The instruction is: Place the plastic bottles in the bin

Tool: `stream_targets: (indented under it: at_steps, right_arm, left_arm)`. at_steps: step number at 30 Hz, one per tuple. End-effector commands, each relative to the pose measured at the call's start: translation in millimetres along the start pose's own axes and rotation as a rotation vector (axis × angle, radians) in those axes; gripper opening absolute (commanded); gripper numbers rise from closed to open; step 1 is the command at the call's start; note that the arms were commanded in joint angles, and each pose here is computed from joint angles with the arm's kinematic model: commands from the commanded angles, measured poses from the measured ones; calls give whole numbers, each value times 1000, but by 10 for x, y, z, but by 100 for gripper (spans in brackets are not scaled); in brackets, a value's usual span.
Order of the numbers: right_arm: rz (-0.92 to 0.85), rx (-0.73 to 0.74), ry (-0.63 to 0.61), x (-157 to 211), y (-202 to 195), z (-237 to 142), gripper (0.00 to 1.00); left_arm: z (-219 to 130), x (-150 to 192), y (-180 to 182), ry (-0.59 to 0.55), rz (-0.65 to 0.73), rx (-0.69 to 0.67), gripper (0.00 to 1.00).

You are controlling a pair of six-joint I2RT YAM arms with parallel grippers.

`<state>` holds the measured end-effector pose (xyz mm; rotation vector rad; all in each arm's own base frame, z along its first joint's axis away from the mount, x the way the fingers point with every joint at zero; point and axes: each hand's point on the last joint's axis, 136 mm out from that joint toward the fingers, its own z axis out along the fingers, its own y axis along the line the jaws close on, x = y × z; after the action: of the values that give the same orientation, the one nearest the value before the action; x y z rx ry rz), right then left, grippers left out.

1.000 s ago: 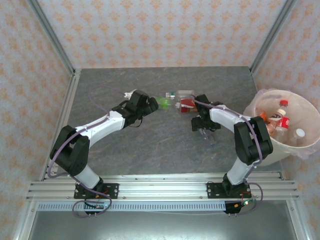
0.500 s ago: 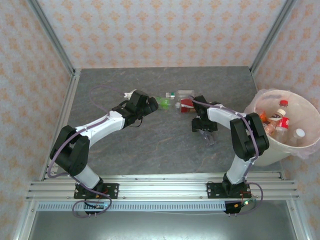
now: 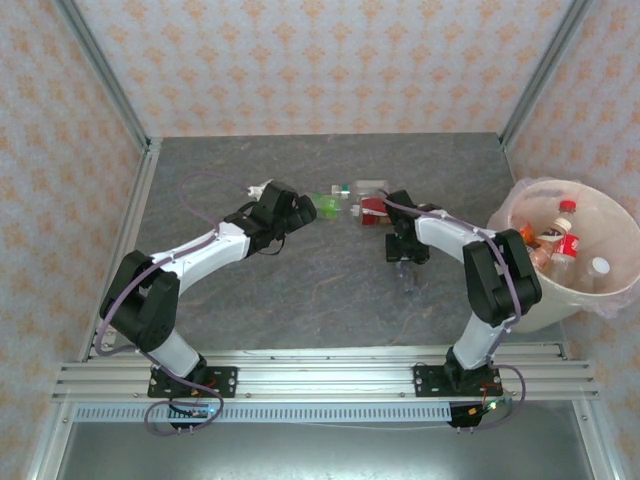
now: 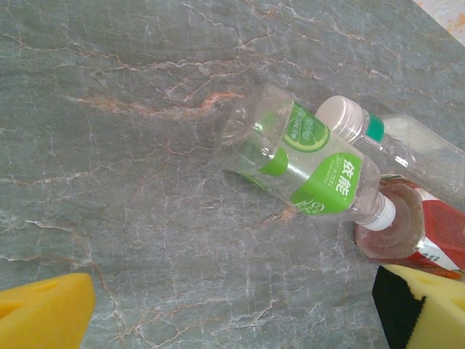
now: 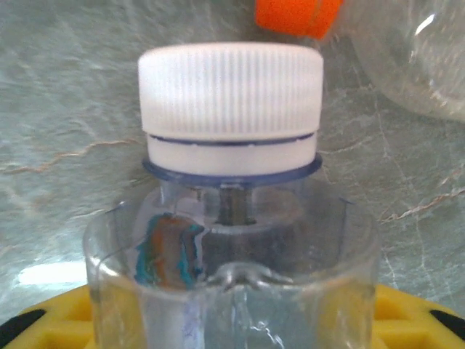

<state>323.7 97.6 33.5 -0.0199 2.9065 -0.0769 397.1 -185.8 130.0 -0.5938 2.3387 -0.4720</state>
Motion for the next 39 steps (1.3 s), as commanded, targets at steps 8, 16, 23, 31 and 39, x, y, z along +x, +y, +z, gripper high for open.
stream_targets:
  at_steps: [8,16,23,31,39]
  right_arm:
    - [-38,-95,-199,-253,62,-645,37]
    - [9,-156,-413,-489,44,-1237,32]
    - [34,-203,-606,-674,-1,-1837,31]
    - [66,-178,-772,-836,-174,-2545,29]
    - [124,-120,-979,-897,-573,-3374,28]
  left_arm:
    - [-65,-109,5,-42,-5,8,100]
    - [-75,-118,-18,-41,-11,16,100]
    - [-58,-114,-33,-37,-16,20,100]
    - [-45,-106,-31,-33,-18,18,100]
    - [-43,-110,-41,-30,-16,16,100]
